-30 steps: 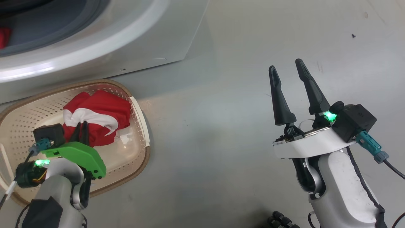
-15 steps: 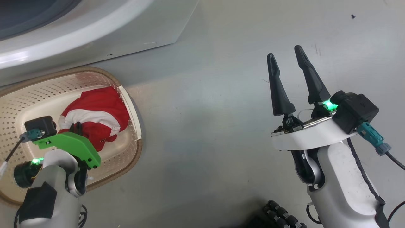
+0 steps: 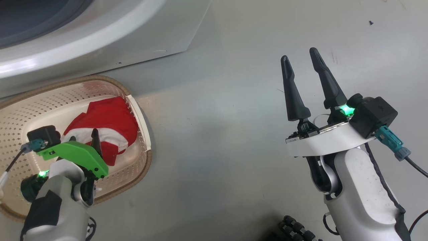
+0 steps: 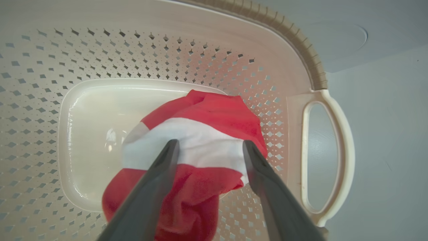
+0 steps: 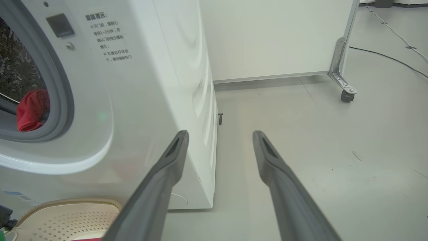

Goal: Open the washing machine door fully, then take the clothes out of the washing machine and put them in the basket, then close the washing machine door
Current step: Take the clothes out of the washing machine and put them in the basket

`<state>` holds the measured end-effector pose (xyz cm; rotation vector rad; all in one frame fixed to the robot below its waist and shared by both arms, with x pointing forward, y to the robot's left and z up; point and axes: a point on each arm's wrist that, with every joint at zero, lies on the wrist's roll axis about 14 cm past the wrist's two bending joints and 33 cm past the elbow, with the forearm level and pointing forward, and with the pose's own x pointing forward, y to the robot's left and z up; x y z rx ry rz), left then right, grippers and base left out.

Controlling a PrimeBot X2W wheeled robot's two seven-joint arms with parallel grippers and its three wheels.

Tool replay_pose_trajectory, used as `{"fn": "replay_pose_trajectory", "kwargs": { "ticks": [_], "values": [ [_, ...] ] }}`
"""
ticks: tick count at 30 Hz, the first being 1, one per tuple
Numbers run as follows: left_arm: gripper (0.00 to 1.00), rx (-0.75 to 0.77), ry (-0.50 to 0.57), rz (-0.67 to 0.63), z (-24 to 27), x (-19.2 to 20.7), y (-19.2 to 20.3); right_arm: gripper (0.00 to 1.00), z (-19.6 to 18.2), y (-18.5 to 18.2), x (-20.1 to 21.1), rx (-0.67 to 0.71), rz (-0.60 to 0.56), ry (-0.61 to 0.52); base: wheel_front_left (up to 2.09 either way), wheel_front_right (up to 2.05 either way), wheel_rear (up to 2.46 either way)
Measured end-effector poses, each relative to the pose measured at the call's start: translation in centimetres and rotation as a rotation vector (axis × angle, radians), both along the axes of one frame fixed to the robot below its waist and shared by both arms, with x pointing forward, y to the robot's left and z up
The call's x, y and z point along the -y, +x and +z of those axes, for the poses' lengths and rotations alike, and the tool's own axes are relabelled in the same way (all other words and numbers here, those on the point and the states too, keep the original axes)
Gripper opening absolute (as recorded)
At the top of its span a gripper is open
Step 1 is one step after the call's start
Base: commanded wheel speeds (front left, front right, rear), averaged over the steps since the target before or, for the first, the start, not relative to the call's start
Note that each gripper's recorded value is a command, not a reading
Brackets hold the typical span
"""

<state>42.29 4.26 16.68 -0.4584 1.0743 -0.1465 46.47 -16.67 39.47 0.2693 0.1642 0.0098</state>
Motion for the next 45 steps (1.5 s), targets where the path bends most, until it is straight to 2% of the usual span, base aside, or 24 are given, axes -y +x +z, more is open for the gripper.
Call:
{"fn": "replay_pose_trajectory", "kwargs": {
  "ticks": [8,17,32,39,45],
  "values": [
    [1.00,0.069,-0.002,0.005,1.9,0.0,0.4,1.00,1.3,-0.2,0.1,0.026,-0.003,-0.003,0.00,0.00,0.00],
    [1.00,0.277,-0.006,0.001,6.6,0.2,2.7,1.00,3.0,-0.7,0.4,0.059,-0.009,-0.033,0.00,0.00,0.00],
    [1.00,0.608,0.012,-0.026,16.3,-0.6,5.1,1.00,4.9,-3.0,-0.9,0.088,0.024,-0.034,0.00,0.00,0.00],
    [1.00,0.804,0.026,-0.049,22.8,-0.9,5.8,1.00,6.2,-4.1,-2.1,0.114,0.057,-0.028,0.00,0.00,0.00],
    [1.00,0.932,0.050,-0.016,27.3,-2.0,6.0,1.00,7.1,-4.9,-2.9,0.136,0.083,-0.024,0.00,0.00,0.00]
  ]
}}
